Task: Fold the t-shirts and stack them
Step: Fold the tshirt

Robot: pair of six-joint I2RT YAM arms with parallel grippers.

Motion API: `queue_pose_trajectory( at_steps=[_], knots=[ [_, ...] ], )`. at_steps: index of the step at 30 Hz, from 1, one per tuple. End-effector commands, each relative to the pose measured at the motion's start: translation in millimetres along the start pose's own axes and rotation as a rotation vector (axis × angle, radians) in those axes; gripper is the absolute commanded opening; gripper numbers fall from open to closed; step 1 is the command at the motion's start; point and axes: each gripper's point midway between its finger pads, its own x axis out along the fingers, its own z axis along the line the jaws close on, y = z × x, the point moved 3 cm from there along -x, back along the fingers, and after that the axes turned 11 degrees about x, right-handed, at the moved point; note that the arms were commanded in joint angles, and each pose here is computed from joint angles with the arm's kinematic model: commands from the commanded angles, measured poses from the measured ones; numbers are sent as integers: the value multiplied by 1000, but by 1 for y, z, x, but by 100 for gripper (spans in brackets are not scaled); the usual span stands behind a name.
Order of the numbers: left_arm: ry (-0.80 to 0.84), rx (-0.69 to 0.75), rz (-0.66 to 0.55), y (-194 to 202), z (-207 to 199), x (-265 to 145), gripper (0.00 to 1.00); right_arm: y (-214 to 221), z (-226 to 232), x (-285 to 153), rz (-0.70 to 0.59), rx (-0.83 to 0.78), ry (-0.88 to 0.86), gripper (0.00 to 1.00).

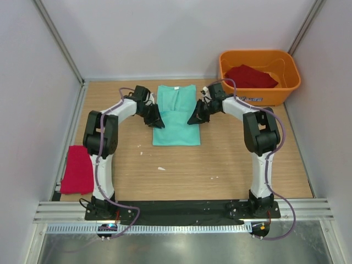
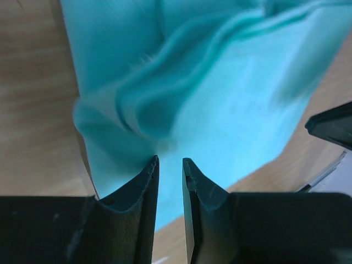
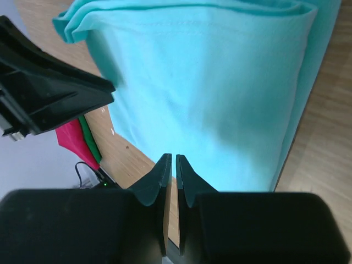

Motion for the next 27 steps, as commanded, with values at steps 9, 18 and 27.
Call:
queue_pose_trajectory(
  at_steps=[9, 18, 27],
  knots=[
    [124, 0, -125, -59, -1, 18, 24, -43, 16, 17, -9, 115, -165, 13],
    [143, -53, -141, -69, 11, 24, 24, -78, 13, 16, -54, 220, -237, 12],
    [166, -65, -181, -92, 30, 34, 25, -97, -26, 32, -115, 193, -51, 11]
  ],
)
